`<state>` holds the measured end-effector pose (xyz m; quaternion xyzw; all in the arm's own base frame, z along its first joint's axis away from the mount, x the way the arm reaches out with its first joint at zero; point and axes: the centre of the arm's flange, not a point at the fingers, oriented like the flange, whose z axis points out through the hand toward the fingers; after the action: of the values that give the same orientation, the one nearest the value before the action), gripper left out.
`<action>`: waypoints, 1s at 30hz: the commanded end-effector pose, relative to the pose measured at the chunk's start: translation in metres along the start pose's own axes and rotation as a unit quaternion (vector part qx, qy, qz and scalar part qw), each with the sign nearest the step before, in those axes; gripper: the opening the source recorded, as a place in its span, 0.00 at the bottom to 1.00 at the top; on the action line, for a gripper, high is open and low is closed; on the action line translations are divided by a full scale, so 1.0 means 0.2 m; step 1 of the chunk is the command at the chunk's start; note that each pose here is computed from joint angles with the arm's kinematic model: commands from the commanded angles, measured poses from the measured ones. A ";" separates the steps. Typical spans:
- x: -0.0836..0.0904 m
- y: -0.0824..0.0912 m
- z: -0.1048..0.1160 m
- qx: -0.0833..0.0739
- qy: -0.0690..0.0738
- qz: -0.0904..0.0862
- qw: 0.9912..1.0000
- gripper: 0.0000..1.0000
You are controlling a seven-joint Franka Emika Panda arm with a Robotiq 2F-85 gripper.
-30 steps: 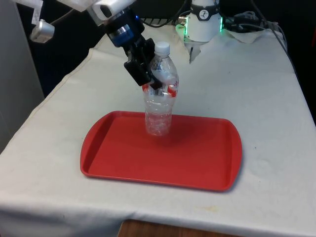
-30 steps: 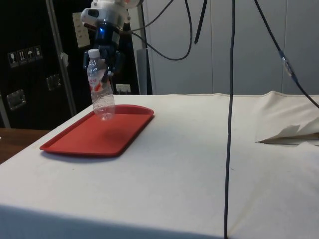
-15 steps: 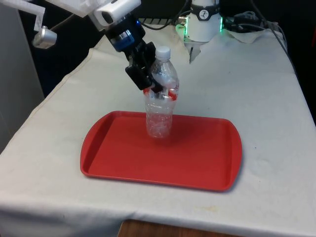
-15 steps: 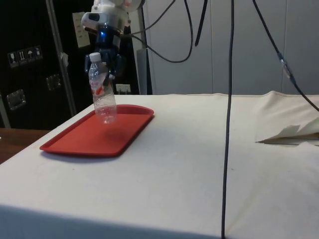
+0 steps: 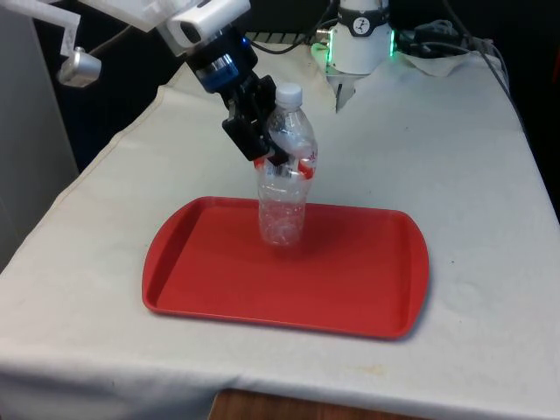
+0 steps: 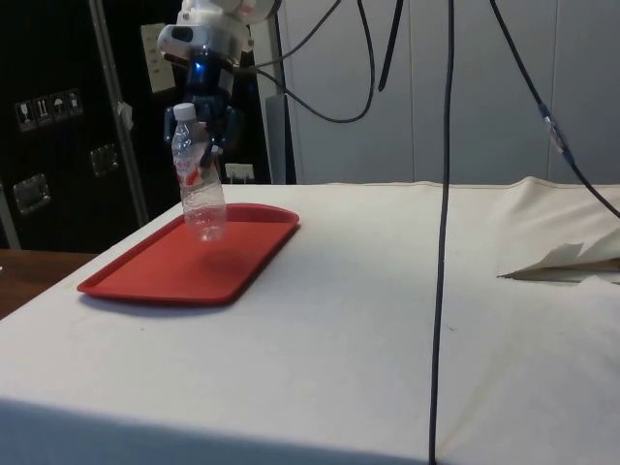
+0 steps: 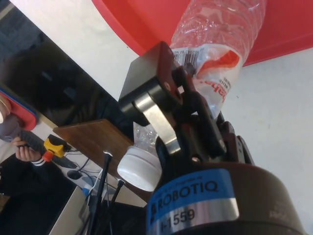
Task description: Place the bottle upright on the tray.
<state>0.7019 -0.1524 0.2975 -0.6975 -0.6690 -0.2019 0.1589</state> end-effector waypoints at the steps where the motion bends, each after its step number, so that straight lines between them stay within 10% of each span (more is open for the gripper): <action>1: 0.00 0.00 0.00 0.000 -0.002 0.000 1.000 0.33; 30: -0.02 0.06 0.10 0.001 0.000 -0.001 1.000 0.33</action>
<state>0.7132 -0.1474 0.2800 -0.6964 -0.6700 -0.2017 0.1596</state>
